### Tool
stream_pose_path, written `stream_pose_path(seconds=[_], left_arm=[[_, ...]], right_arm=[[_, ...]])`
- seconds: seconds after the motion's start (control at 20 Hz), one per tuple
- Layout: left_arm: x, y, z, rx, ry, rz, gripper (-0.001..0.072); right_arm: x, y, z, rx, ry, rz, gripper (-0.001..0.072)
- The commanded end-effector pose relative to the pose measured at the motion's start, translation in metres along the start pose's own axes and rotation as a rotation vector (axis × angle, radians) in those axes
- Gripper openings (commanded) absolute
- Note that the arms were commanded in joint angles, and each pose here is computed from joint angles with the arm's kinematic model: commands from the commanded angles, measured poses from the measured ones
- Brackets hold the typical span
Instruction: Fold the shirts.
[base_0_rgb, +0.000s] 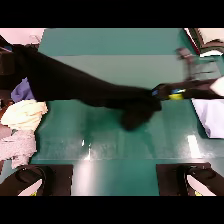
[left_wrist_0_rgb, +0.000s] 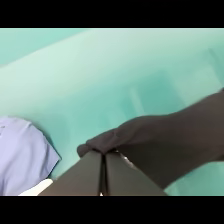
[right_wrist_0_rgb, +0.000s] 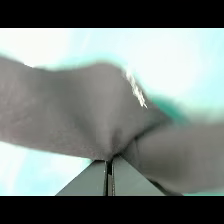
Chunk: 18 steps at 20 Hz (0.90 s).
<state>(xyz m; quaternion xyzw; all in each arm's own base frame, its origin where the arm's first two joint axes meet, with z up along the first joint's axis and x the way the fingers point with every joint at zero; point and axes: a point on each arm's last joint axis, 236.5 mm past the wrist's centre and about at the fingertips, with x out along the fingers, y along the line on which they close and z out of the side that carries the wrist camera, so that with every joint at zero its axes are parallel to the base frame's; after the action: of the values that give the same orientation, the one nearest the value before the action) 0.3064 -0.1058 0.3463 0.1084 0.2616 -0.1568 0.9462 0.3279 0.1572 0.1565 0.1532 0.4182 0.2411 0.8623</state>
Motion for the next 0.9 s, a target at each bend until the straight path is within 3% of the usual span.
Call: stream_pose_path(seconds=[0.0,0.2,0.5,0.6,0.85], left_arm=[[-0.014,-0.012,0.014,-0.029,-0.049,-0.057,0.0024],[-0.056,-0.053,0.046,-0.058,-0.169,-0.252,0.0024],[-0.117,-0.106,0.064,-0.047,-0.257,-0.517,0.0024],[-0.107,-0.100,0.057,-0.031,-0.226,-0.483,0.0024],[0.008,-0.039,-0.013,-0.026,0.049,-0.160,0.0023]], right_arm=[[-0.109,-0.001,0.044,-0.044,-0.274,-0.115,0.0013],[-0.201,0.041,0.079,-0.147,-0.482,-0.152,0.0013],[-0.265,0.087,0.106,-0.264,-0.563,-0.161,0.0013],[-0.266,0.089,0.119,-0.276,-0.547,-0.162,0.0013],[-0.166,0.043,0.137,-0.199,-0.248,-0.111,0.0013]])
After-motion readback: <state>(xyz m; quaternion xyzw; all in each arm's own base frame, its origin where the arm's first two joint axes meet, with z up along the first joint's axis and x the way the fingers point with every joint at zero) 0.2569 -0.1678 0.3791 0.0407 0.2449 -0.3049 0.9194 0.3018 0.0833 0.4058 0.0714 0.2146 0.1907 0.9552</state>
